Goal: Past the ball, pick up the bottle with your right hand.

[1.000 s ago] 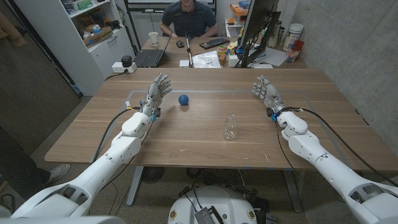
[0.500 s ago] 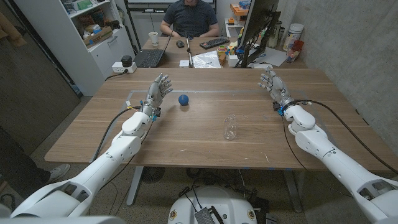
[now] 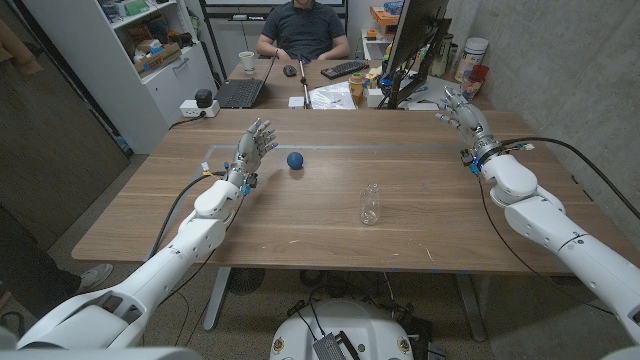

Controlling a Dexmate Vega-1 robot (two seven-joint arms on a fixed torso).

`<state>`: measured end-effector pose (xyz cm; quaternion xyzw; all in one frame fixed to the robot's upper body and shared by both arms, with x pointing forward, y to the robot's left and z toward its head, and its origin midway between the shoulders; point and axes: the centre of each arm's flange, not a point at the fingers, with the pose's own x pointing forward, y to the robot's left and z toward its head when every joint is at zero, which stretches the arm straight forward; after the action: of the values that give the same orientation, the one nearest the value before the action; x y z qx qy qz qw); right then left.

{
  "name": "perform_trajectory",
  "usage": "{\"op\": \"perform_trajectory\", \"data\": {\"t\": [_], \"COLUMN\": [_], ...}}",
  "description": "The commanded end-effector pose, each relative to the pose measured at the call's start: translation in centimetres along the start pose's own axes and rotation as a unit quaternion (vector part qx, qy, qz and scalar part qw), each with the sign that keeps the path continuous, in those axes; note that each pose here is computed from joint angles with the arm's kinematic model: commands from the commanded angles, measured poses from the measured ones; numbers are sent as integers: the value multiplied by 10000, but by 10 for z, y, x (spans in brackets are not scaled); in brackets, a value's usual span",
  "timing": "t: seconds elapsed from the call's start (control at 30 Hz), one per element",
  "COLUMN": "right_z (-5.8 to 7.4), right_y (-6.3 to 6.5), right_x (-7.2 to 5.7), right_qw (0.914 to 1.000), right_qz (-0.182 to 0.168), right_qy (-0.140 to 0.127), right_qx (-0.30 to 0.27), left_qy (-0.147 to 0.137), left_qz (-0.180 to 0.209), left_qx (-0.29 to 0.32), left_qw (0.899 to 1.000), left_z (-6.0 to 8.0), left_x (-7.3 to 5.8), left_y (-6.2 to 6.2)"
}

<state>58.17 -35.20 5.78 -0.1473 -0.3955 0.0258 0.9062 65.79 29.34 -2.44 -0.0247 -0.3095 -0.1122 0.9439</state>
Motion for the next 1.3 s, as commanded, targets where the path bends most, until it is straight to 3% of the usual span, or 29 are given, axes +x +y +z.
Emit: {"op": "perform_trajectory", "data": {"t": [0.03, 0.2, 0.4, 0.6, 0.8, 0.93, 1.1, 1.3], "right_z": [45, 63, 76, 89, 110, 122, 136, 156], "right_y": [-16, -25, -30, -34, -34, -32, -24, -11], "right_x": [-14, -24, -37, -48, -65, -77, -93, -107], "right_qw": [9956, 9910, 9834, 9797, 9686, 9630, 9538, 9339], "right_qz": [-214, -419, -721, -698, -773, -824, -900, -961], "right_qy": [-376, -580, -736, -871, -1129, -1259, -1238, -1344], "right_qx": [-835, -1135, -1491, -1663, -2078, -2238, -2587, -3172], "left_qy": [-14, -22, -56, -105, -120, -140, -244, -257], "left_qz": [-42, -75, -133, -183, -248, -341, -411, -392], "left_qx": [-9, -31, 2, 42, 139, 214, 271, 309], "left_qw": [10000, 10000, 9999, 9998, 9995, 9991, 9985, 9984], "left_z": [-1, 0, 0, 4, 6, 9, 14, 16], "left_x": [-3, -1, 3, 8, 14, 20, 27, 29], "left_y": [4, 4, 5, 5, 5, 5, 4, 9]}}
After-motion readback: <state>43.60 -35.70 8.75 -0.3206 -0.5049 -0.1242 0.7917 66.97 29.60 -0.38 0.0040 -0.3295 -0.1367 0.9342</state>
